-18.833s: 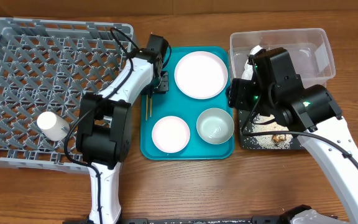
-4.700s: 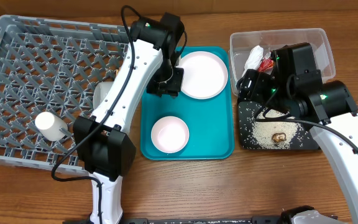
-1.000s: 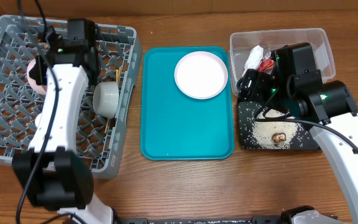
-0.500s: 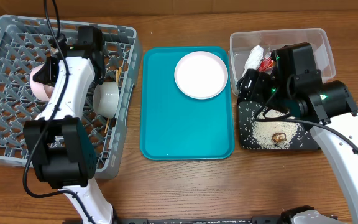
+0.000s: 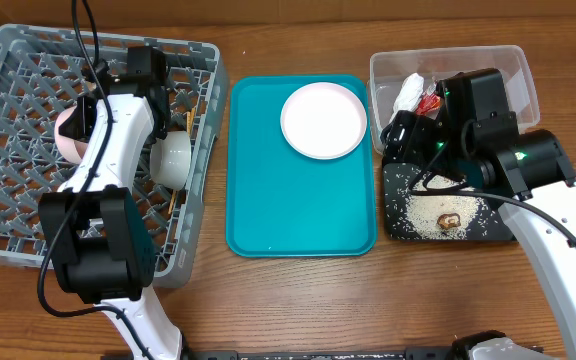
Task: Sort waste into correct bins and load items into the dishwasher
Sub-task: 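Carry the small pink bowl with the left gripper into the dish rack, then set the pink bowl upright in the rack and open the left gripper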
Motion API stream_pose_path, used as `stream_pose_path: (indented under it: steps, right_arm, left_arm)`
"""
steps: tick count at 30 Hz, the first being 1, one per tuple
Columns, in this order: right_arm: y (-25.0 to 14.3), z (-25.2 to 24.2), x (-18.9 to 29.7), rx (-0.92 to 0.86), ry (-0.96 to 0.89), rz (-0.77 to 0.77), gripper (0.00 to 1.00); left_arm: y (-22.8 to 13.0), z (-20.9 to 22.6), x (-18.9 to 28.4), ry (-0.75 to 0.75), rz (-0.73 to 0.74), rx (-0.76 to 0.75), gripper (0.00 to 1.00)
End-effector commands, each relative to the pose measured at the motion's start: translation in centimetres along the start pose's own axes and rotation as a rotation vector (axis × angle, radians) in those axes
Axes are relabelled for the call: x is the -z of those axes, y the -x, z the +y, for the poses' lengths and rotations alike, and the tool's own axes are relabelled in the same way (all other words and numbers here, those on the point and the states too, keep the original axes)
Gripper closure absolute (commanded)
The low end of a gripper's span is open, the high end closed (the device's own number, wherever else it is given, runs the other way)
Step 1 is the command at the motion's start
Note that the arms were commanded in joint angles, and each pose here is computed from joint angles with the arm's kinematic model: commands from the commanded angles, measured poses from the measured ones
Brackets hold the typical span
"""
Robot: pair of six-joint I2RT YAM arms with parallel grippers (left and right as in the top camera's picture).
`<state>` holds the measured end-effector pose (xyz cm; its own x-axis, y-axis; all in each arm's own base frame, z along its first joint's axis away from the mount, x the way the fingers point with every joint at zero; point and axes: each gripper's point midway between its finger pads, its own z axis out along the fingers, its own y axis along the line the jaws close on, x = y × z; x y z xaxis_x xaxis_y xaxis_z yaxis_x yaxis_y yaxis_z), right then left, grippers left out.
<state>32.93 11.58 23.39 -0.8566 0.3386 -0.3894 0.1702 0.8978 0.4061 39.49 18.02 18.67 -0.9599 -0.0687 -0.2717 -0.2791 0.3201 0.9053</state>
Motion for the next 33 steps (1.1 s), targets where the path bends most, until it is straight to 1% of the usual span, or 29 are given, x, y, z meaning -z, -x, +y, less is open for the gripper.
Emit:
stream_pose_path:
  steps: [1, 3, 7, 13, 19, 23, 25, 30, 32, 33]
  right_arm:
    - [0.8, 0.4, 0.8, 0.003, 0.012, -0.036, 0.14]
    - [0.8, 0.4, 0.8, 0.003, 0.012, -0.036, 0.14]
    - [0.7, 0.4, 0.8, 0.003, 0.010, -0.034, 0.14]
    - [0.7, 0.4, 0.8, 0.003, 0.010, -0.034, 0.14]
    - [0.7, 0.4, 0.8, 0.003, 0.010, -0.033, 0.14]
    - [0.7, 0.3, 0.8, 0.003, 0.009, -0.033, 0.14]
    - [0.7, 0.4, 0.8, 0.003, 0.010, -0.034, 0.14]
    - [0.7, 0.4, 0.8, 0.003, 0.010, -0.034, 0.14]
    - [0.7, 0.4, 0.8, 0.003, 0.010, -0.034, 0.14]
    - [0.7, 0.4, 0.8, 0.003, 0.010, -0.034, 0.14]
  left_arm:
    - [-0.7, -2.2, 0.2, -0.073, 0.007, -0.022, 0.96]
    - [-0.6, -2.0, 0.3, -0.063, 0.003, -0.029, 0.96]
    - [0.0, 0.1, 0.1, 0.059, -0.014, -0.049, 0.96]
    - [0.1, -1.2, 0.0, -0.018, -0.012, -0.035, 0.96]
    - [-0.1, -0.9, -0.7, -0.014, 0.000, -0.022, 0.96]
    - [0.1, 1.4, -0.5, 0.121, -0.005, -0.060, 0.96]
    - [0.4, 1.8, -0.1, 0.150, -0.014, -0.070, 0.96]
    - [0.5, 1.5, -0.1, 0.137, -0.017, -0.073, 0.96]
    - [0.4, 0.8, -0.1, 0.095, -0.017, -0.074, 0.96]
    - [0.4, -0.1, -0.2, 0.046, -0.018, -0.073, 0.96]
